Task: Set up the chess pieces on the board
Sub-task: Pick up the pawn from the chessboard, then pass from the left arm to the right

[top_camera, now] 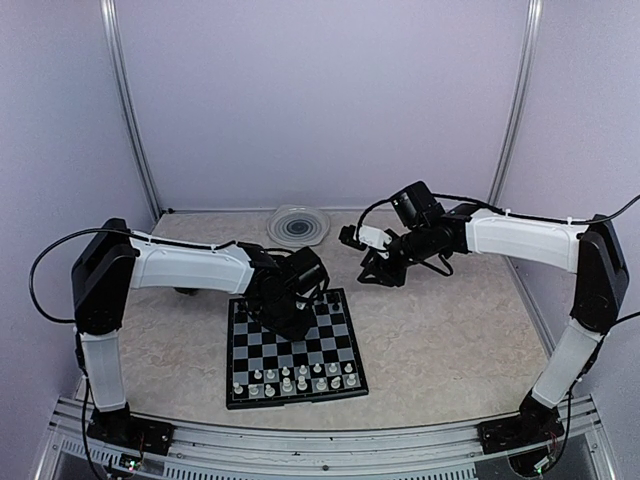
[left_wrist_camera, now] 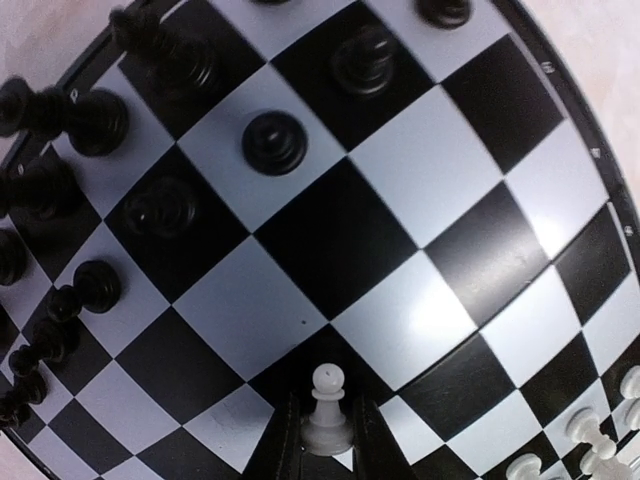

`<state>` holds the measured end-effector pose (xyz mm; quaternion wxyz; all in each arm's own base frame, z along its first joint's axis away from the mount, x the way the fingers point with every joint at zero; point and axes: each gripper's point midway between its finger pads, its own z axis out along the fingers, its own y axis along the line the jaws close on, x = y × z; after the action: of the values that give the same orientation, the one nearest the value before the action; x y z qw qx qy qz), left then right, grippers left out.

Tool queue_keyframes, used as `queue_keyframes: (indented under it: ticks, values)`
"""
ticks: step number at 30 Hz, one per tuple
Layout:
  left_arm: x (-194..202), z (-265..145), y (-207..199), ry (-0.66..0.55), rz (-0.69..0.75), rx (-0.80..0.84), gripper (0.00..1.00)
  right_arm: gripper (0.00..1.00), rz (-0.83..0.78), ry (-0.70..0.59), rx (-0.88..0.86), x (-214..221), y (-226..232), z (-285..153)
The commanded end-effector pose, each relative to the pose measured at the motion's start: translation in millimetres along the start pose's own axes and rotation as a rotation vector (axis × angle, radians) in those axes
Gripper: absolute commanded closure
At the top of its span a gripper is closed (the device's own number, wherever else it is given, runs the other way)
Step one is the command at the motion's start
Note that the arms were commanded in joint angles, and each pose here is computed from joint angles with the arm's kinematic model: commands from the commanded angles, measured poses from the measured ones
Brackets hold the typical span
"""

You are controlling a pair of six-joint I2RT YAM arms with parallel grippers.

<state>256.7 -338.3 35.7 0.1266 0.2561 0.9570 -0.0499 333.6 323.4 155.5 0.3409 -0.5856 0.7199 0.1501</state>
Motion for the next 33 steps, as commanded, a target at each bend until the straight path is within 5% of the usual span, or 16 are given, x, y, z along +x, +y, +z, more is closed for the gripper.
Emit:
queue_keyframes:
  ticks: [1, 5, 12, 25, 33]
  values:
    - [-33.6, -45.3, -19.5, -0.233, 0.116, 0.053, 0.85, 0.60, 0.119, -0.108, 0.019, -31.6, -24.2, -26.7]
    - [-50.5, -83.1, -29.0, -0.421, 0.172, 0.086, 0.86, 0.57, 0.261, -0.186, -0.099, -46.5, -32.7, -45.9]
    - [-54.0, -120.4, -47.9, -0.618, 0.251, 0.151, 0.85, 0.54, 0.423, -0.252, -0.523, -64.3, 17.8, -45.5]
    - [-49.9, -129.3, -62.9, -0.678, 0.317, 0.101, 0.85, 0.49, 0.492, -0.182, -0.814, -60.1, 85.9, -15.0]
    - [-49.9, -136.0, -68.3, -0.701, 0.332, 0.104, 0.85, 0.57, 0.526, -0.175, -0.903, -62.0, 100.4, -8.0]
